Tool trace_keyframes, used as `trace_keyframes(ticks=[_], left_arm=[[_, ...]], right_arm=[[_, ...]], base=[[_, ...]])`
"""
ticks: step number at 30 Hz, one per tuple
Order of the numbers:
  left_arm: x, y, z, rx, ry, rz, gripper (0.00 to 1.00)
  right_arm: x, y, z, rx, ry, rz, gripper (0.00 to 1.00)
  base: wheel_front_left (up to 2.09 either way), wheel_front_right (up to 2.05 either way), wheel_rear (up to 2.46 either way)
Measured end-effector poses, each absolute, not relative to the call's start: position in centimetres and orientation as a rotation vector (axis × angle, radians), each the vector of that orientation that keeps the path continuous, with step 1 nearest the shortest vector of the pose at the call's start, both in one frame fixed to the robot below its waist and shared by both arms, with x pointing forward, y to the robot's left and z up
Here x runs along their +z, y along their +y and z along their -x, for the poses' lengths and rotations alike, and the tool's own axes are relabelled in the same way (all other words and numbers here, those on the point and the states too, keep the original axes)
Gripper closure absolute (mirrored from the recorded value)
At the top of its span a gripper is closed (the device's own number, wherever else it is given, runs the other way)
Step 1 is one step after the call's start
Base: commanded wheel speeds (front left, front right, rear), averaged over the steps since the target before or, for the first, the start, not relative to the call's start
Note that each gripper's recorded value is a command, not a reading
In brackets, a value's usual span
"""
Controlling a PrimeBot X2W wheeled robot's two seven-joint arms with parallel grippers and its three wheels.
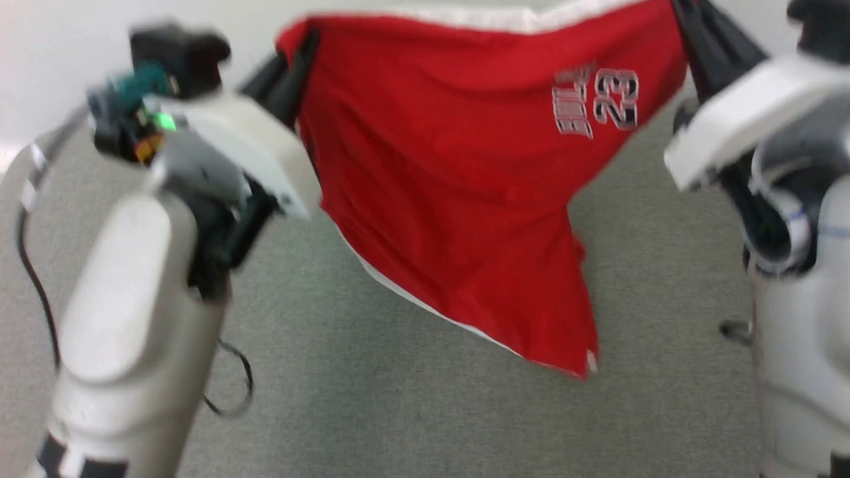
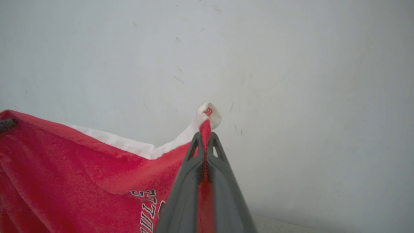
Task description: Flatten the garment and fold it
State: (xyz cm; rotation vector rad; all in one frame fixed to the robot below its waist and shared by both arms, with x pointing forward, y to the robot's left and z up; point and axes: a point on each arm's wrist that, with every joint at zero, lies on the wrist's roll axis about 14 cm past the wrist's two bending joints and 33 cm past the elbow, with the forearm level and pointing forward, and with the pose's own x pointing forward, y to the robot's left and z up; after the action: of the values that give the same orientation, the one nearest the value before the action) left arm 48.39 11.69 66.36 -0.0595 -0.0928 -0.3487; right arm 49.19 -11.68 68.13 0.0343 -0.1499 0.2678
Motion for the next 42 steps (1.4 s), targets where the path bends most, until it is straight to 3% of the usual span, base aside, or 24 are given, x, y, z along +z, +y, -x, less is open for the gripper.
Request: trace_keyframes(ticks=[9, 22, 32, 42], left_arm=[[73.4, 13.2, -53.2, -0.299, -0.194, -0.025, 1.00], [79.5, 14.9, -62.3, -0.208, -0.435, -0.040, 1.00], [73.0, 13.8, -69.5, -0.231, -0.509, 0.032, 1.00], [66.3, 14.7, -73.5, -0.201, -0.522, 0.115, 1.00]], right_arm=[[75.6, -11.5, -52.3, 0.264, -0.267, 0.034, 1.00], [78.6, -12.3, -62.3, 0.165, -0.335, 0.205, 1.00], [71.8, -14.2, -70.8, 0.109, -0.275, 0.298, 1.00], [64.0, -13.8, -75.5, 0.135, -0.237, 0.402, 1.00]], base=[[0.00, 0.00, 0.00], [0.00, 0.00, 0.00], [0.00, 0.00, 0.00], [0.00, 0.00, 0.00]])
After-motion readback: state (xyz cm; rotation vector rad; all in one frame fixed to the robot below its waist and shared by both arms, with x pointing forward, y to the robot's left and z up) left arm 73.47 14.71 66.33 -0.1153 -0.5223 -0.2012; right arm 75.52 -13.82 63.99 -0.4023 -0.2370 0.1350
